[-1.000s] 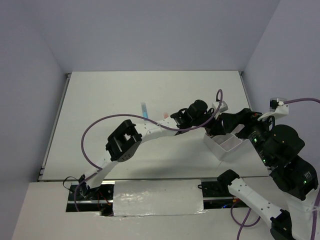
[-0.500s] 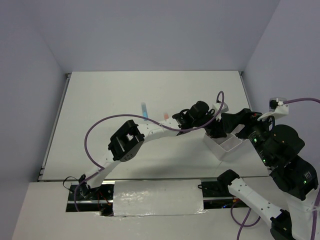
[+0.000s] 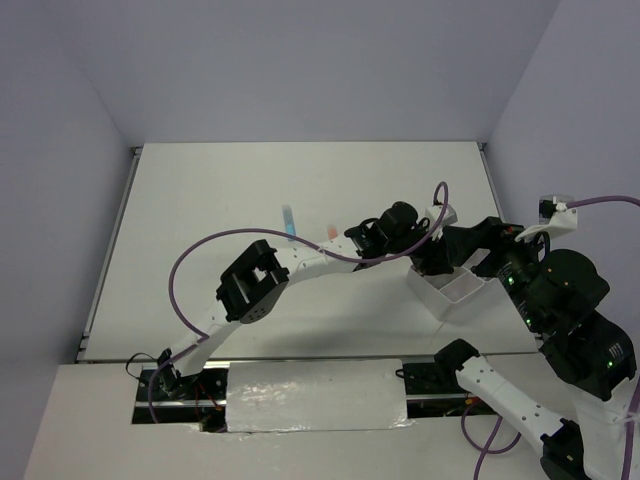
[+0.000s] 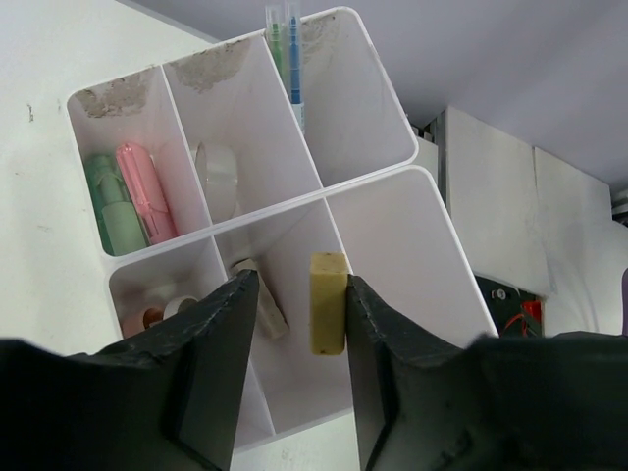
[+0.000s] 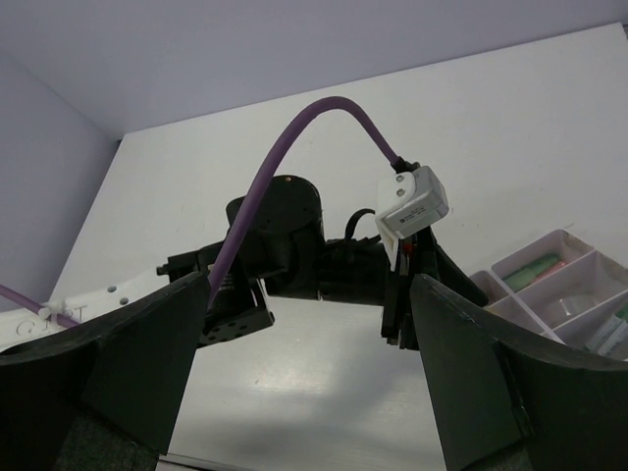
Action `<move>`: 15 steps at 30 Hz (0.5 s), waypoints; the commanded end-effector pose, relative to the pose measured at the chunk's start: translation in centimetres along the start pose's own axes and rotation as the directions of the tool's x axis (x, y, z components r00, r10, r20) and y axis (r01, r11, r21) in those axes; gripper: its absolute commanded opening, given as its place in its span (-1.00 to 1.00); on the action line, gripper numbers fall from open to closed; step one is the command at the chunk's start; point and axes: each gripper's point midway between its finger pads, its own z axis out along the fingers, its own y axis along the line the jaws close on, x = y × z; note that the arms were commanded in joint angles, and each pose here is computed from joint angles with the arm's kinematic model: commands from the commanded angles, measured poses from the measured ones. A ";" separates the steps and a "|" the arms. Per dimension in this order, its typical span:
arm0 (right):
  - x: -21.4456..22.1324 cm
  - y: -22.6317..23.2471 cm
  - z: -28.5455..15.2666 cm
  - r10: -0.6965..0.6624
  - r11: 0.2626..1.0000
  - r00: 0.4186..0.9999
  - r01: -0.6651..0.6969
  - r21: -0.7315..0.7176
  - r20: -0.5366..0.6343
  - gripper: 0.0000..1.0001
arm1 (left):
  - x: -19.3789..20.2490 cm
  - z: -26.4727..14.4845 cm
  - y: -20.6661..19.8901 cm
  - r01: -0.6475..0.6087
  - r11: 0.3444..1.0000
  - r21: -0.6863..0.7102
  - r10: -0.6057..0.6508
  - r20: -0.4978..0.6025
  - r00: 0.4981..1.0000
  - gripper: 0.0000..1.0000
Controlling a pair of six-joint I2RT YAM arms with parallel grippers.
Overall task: Sort the stationery into containers
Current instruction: Place the stationery in the storage box, then pick up the stationery from the center of the board.
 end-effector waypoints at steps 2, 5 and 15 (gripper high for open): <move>-0.9 -0.1 -0.7 0.002 1.000 1.000 -0.002 0.000 0.026 0.81 | -1.4 0.0 -1.0 -0.039 0.999 0.030 0.037 0.049 0.998 0.02; -0.8 0.0 -0.6 0.002 1.000 1.000 -0.002 -0.003 0.022 0.81 | -1.4 -0.1 -1.2 -0.037 0.998 0.041 0.035 0.049 0.998 -0.07; -0.7 0.1 -0.7 0.010 1.000 1.000 -0.010 -0.012 0.022 0.82 | -1.2 -0.5 -1.4 -0.039 0.999 0.016 0.038 0.035 0.999 -0.32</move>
